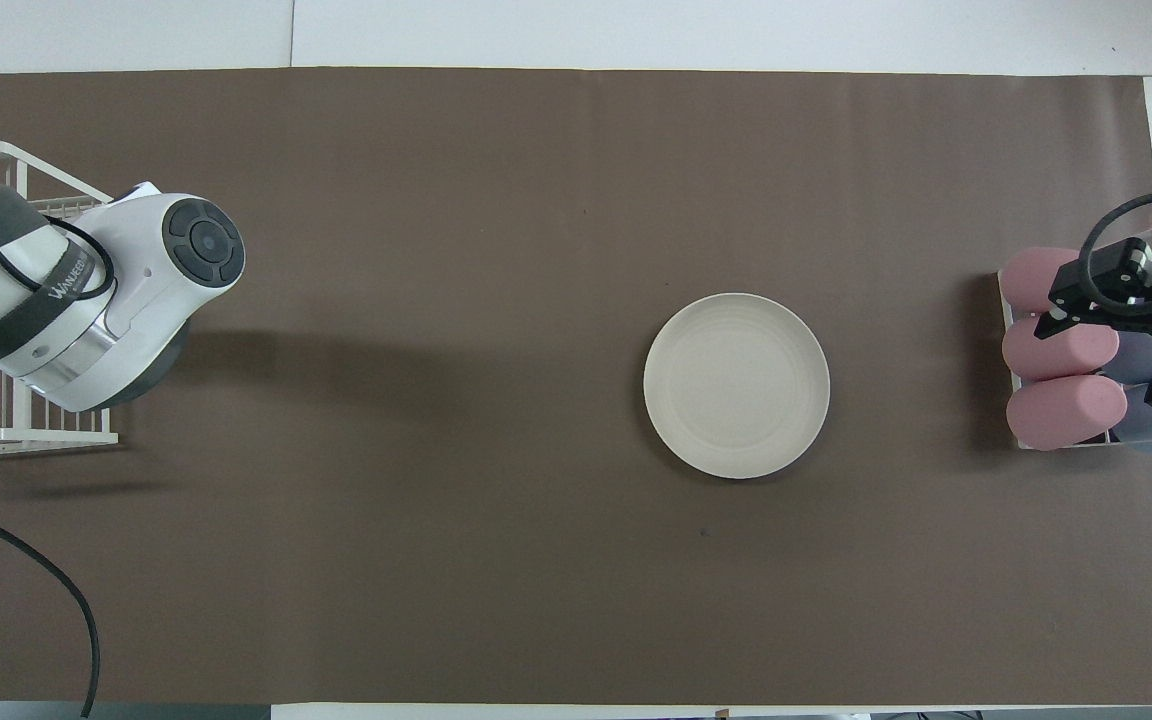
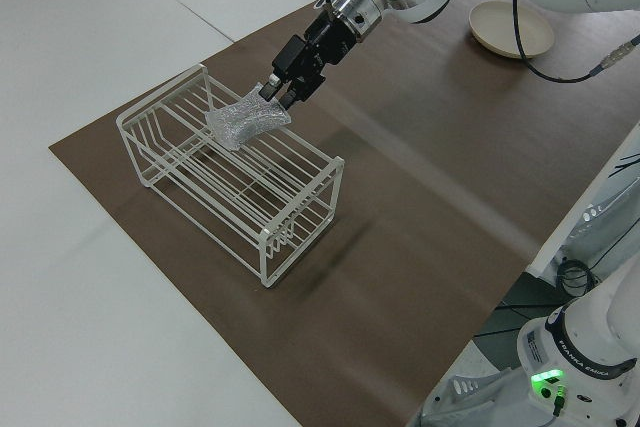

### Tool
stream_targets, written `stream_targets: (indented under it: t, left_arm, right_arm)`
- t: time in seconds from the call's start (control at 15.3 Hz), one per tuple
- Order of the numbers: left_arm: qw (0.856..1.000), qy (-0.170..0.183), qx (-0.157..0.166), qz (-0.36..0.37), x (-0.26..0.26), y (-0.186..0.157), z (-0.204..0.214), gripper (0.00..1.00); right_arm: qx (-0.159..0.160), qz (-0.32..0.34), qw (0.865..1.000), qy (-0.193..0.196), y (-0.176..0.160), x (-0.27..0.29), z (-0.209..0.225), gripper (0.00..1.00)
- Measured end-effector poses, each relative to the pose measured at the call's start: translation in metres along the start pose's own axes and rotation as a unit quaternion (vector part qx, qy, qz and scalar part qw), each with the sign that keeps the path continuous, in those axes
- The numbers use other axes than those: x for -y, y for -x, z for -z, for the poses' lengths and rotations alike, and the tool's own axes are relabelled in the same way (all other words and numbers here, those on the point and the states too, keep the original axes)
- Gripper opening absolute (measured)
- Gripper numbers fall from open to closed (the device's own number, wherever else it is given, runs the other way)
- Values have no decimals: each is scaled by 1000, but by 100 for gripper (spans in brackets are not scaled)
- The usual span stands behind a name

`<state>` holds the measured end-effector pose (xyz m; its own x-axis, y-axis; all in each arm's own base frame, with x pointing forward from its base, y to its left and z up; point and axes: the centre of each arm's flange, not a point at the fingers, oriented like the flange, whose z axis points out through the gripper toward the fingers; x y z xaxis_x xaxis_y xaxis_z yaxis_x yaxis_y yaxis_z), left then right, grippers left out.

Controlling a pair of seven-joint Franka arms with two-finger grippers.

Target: Wipe plate with sponge

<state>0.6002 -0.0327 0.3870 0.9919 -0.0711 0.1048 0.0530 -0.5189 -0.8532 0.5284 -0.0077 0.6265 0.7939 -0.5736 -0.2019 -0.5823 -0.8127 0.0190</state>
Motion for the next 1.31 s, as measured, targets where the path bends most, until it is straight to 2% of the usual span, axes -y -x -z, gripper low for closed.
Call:
stream_targets:
  t: [0.13, 0.2, 0.26, 0.39, 0.46, 0.52, 0.65, 1.05, 1.18, 1.31]
  left_arm:
    - [1000, 0, 0, 0, 0, 0, 0, 50]
    - [1000, 0, 0, 0, 0, 0, 0, 47]
    - [1000, 0, 0, 0, 0, 0, 0, 45]
    - [1000, 0, 0, 0, 1, 0, 0, 24]
    - [1000, 0, 0, 0, 1, 0, 0, 15]
    - [1000, 0, 0, 0, 1, 0, 0, 15]
    - [1000, 0, 0, 0, 1, 0, 0, 4]
    - [1000, 0, -5, 6, 6, -4, 4, 4]
    - [1000, 1, -10, -1, 15, -9, 9, 4]
    - [1000, 0, -15, -12, 35, -18, 19, 4]
  right_arm:
    - [5, -85, 996, 2, -3, -8, -2, 100]
    - [6, -137, 991, 3, -4, -9, -2, 100]
    - [6, -191, 982, 4, -3, -9, -3, 100]
    - [5, -288, 958, 4, 0, -5, -3, 100]
    - [4, -317, 949, 4, 3, -2, -2, 100]
    - [3, -329, 944, 4, 6, 2, -2, 100]
    - [1, -329, 944, 6, 15, 14, -3, 100]
    - [-5, -342, 939, -8, 20, 23, 0, 100]
    - [-4, -386, 922, -9, 22, 26, -1, 100]
    - [-11, -442, 897, -18, 37, 48, -2, 100]
